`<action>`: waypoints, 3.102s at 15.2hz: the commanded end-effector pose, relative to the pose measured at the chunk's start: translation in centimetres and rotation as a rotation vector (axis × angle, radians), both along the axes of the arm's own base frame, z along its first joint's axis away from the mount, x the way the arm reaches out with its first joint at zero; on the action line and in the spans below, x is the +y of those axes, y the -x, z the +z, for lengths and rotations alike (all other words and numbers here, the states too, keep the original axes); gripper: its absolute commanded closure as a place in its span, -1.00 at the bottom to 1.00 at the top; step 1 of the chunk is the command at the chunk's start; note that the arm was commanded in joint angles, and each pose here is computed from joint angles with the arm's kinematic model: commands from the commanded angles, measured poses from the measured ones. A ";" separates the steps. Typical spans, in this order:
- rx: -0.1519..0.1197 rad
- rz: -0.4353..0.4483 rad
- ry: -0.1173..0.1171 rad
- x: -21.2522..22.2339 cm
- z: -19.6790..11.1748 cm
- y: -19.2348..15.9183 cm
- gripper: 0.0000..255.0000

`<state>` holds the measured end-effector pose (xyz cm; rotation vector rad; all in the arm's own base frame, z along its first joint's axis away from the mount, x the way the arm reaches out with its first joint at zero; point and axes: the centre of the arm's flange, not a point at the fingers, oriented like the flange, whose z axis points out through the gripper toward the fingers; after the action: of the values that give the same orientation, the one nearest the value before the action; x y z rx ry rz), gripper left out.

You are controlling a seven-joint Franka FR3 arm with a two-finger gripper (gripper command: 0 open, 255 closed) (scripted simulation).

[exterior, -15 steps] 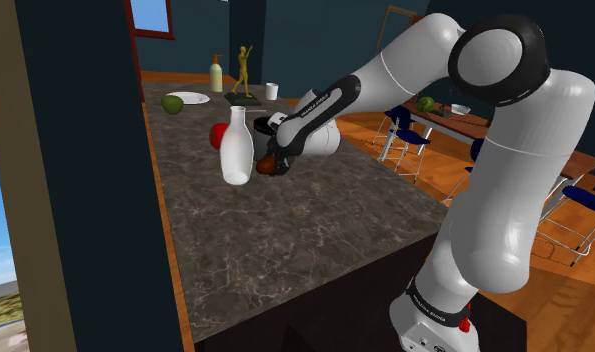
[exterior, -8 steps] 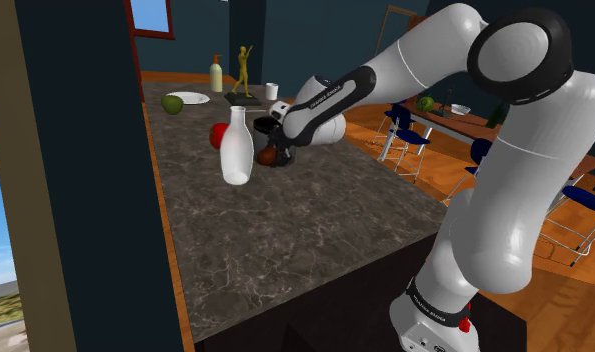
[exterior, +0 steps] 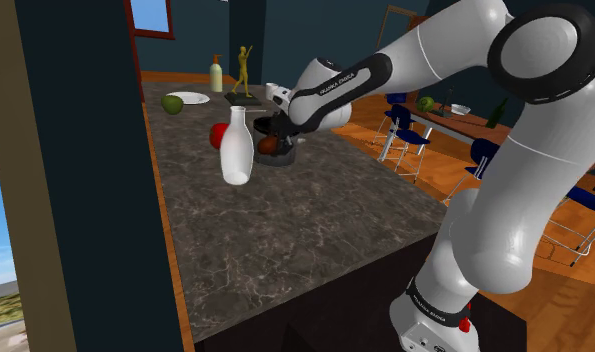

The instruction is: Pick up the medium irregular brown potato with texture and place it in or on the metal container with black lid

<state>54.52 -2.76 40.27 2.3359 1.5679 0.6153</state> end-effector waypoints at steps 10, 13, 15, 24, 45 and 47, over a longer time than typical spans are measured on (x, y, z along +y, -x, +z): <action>0.000 0.000 0.000 0.0 5.8 0.1 1.00; 0.000 0.000 0.000 0.0 7.4 0.1 1.00; 0.000 0.000 0.000 0.0 8.5 0.1 1.00; 0.000 0.000 0.000 -1.1 12.7 -0.6 1.00; 0.000 0.000 0.000 -13.0 7.6 -8.7 1.00; 0.000 0.000 0.000 -13.0 6.6 -8.7 1.00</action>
<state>63.26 -15.85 47.52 2.3361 1.5684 0.6144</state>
